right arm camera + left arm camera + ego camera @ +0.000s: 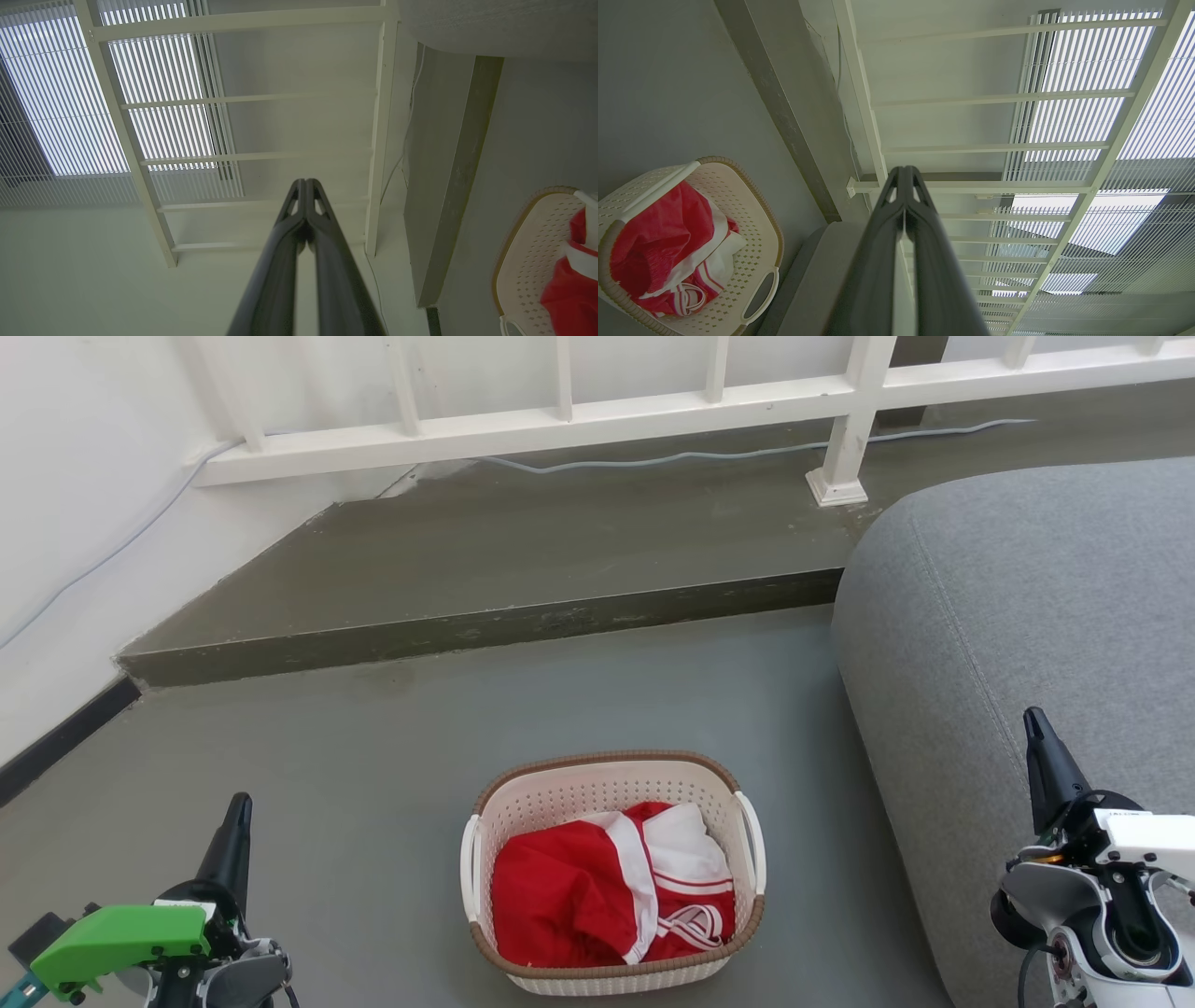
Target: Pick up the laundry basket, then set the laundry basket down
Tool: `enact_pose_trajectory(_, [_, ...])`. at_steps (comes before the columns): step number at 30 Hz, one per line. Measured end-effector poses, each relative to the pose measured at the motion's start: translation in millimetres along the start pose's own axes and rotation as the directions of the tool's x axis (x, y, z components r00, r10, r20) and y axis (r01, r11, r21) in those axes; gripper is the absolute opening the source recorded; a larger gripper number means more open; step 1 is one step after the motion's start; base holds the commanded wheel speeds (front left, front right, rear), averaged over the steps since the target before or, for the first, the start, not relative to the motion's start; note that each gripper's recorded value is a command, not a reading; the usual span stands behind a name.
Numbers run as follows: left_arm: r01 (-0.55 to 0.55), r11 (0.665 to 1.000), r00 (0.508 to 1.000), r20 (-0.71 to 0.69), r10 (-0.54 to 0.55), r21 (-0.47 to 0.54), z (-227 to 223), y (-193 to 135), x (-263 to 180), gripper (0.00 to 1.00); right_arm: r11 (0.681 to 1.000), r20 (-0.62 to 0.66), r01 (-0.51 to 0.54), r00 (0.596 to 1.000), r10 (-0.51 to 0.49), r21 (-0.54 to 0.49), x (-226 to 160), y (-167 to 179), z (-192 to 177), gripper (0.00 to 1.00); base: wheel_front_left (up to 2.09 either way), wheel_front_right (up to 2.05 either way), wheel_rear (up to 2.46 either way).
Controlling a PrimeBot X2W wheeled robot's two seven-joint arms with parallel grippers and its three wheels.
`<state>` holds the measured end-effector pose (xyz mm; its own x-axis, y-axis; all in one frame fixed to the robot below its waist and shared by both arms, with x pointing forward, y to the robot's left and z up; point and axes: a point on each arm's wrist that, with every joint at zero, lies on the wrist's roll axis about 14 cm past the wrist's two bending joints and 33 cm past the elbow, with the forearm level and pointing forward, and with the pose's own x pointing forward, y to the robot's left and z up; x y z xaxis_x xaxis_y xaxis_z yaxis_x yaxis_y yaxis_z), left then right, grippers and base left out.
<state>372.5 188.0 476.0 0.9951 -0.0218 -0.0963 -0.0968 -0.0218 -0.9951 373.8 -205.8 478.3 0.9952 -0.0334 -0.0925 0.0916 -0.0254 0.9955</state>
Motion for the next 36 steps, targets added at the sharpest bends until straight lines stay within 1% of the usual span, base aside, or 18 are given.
enact_pose_trajectory(36, [0.000,1.000,1.000,0.000,0.000,-0.001,-0.2,0.0,0.0,0.00,1.000,-0.002,0.000,1.000,0.000,0.000,0.0,0.0,-0.2,0.00,0.00,0.00,0.00])
